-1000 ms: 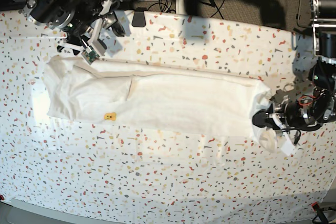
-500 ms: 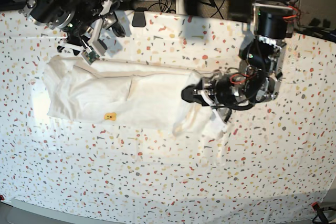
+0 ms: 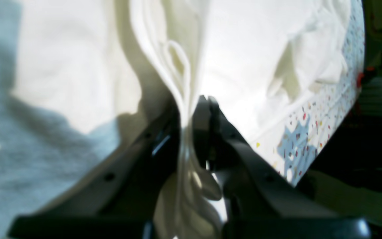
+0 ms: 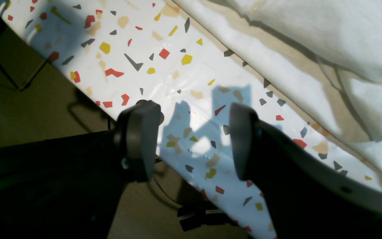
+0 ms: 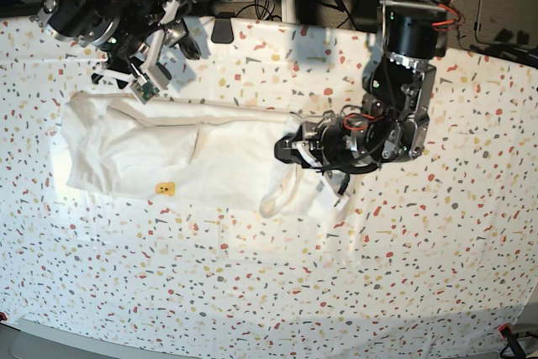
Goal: Fold the T-shirt properly
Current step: 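Grasp the shirt end with the left gripper and fold it toward the right gripper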
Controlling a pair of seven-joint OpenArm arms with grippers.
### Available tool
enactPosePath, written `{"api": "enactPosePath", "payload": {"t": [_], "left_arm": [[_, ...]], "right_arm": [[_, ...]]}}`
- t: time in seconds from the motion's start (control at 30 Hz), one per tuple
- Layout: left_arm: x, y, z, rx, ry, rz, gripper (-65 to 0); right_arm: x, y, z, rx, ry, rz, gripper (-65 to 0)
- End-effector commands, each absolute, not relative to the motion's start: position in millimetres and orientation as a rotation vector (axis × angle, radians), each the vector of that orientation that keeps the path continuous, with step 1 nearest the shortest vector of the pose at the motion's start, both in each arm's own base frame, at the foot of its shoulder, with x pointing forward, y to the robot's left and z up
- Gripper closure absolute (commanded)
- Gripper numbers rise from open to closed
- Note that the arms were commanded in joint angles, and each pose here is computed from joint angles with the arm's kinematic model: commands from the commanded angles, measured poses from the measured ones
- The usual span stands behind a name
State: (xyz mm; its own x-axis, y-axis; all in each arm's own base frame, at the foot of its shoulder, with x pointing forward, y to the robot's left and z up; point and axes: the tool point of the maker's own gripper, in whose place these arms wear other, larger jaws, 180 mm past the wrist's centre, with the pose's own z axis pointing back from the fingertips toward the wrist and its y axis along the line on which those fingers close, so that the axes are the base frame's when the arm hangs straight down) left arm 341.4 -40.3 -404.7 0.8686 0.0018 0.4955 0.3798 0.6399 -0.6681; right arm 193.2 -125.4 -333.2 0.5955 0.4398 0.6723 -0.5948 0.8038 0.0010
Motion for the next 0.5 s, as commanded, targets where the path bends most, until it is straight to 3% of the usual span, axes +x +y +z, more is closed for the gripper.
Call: {"api": "enactPosePath", "payload": {"t": [0.0, 0.47], "left_arm": [[359.4, -45.3, -381.1, -0.890, -0.550, -0.231, 0.0], [370.4, -50.0, -366.8, -0.929, -0.565, -0.186, 0.0]], "right_arm": [[197.5, -123.3, -323.5, 0.238, -0.750, 0.620, -34.2], [197.5, -123.2, -323.4, 0.238, -0.751, 0.619, -34.2]]}}
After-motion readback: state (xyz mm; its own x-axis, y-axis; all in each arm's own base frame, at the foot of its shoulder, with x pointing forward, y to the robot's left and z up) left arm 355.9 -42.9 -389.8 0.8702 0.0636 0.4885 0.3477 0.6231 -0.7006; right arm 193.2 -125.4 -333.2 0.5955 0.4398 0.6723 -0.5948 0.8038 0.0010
